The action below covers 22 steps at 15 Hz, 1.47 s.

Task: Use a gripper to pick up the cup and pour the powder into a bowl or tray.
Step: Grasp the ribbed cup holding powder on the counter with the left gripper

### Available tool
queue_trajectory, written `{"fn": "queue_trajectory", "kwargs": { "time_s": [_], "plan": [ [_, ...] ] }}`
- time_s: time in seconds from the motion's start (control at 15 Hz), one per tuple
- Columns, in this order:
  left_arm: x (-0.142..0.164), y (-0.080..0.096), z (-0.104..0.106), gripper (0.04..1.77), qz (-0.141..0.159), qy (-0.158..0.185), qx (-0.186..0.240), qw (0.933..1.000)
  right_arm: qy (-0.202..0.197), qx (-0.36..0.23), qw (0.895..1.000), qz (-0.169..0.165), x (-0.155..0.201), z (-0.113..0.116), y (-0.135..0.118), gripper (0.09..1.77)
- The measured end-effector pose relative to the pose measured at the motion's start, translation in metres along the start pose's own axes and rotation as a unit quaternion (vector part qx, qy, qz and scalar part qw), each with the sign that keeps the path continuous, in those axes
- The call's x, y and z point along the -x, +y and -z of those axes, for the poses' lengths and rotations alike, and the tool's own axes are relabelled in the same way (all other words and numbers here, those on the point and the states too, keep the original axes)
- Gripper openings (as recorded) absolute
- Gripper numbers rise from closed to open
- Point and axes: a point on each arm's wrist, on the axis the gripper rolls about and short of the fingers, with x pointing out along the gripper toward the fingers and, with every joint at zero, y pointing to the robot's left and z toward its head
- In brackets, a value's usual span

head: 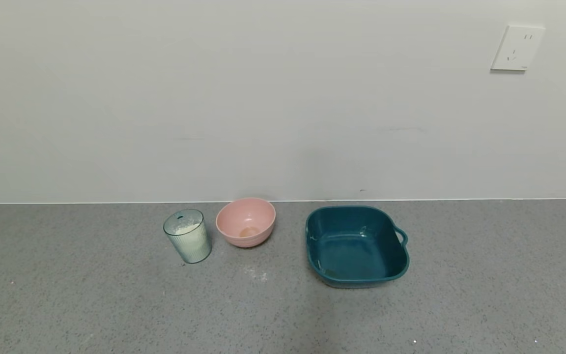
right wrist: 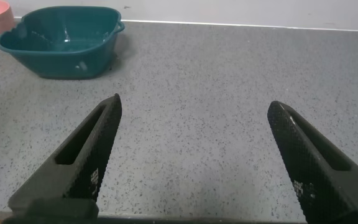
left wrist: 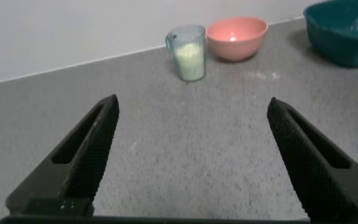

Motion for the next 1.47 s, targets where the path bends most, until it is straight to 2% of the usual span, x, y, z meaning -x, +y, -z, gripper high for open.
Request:
{"fn": "queue_trajectory", "kwargs": {
  "time_s": [0.2,0.33,0.53,0.8,1.07,1.47],
  "plan": [
    [0.002,0.005,-0.030,1.72,0.001,-0.004,0.001,1.0000,0.000,0.000,1.000,0.000,0.000,0.000,0.000,1.71],
    [-0.006,0.009,-0.048,1.72,0.005,0.011,0.003,0.9999,0.000,0.000,1.000,0.000,0.000,0.000,0.000,1.71],
    [-0.032,0.015,-0.074,1.72,0.014,0.062,0.007,0.9979,0.000,0.000,1.000,0.000,0.000,0.000,0.000,1.71],
    [-0.089,0.021,-0.092,1.72,0.023,0.119,0.010,0.9926,0.000,0.000,1.000,-0.001,0.000,0.000,0.000,1.71],
    [-0.153,0.024,-0.085,1.72,0.029,0.159,0.014,0.9868,0.000,0.000,1.000,-0.001,0.000,0.000,0.000,1.71],
    [-0.220,0.021,-0.049,1.72,0.042,0.224,0.019,0.9735,0.000,0.000,1.000,-0.001,0.000,0.000,0.000,1.71]
  ]
}}
